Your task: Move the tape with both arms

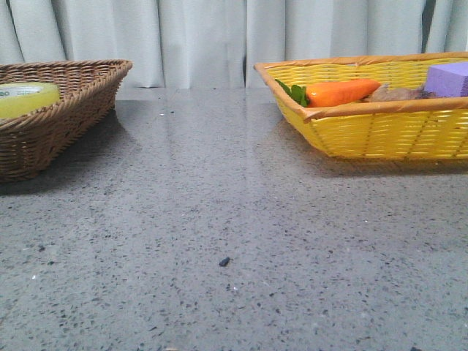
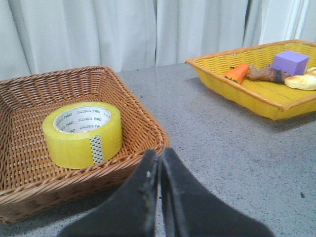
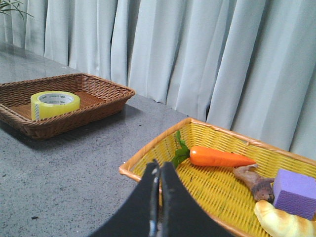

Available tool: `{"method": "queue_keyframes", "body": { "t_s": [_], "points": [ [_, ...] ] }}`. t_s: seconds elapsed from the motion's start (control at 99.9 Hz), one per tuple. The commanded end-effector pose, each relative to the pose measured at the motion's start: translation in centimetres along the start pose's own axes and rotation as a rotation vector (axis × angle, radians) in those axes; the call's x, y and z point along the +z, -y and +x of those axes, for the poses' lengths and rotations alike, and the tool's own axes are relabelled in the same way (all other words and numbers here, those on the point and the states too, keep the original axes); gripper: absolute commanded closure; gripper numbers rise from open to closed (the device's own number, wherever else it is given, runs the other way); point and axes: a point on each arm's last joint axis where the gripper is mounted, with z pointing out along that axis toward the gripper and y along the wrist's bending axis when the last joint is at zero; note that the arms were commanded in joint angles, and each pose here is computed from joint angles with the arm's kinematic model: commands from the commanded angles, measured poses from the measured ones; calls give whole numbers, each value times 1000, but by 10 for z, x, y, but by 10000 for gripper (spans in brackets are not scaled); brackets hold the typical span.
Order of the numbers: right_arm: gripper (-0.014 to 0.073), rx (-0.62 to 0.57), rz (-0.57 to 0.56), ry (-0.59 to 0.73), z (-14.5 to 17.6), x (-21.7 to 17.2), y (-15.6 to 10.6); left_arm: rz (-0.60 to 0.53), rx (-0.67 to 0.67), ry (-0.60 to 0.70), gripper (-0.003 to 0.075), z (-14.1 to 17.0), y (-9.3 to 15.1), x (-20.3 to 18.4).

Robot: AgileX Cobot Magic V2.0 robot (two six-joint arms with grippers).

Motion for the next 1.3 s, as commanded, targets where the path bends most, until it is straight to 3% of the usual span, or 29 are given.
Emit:
{"method": "queue_keyframes", "body": {
  "t_s": [0.0, 0.63, 0.76, 0.921, 1.001, 1.291],
  "points": [
    [669, -20, 17, 70, -10, -2, 2, -4, -21, 101, 741, -8, 0, -4],
    [669, -20, 18, 68, -10, -2, 2, -32, -8, 89, 741, 5, -4, 5],
    [669, -20, 18, 68, -10, -2, 2, -196, 164, 260, 741, 6, -18, 13],
    [669, -20, 18, 68, -10, -2, 2, -307, 136, 469, 741, 24, -27, 24],
    [669, -20, 18, 68, -10, -2, 2, -302, 42, 428, 741, 41, -30, 31],
    [669, -20, 18, 68, -10, -2, 2, -377, -62, 141, 741, 88, -37, 42]
  ]
}}
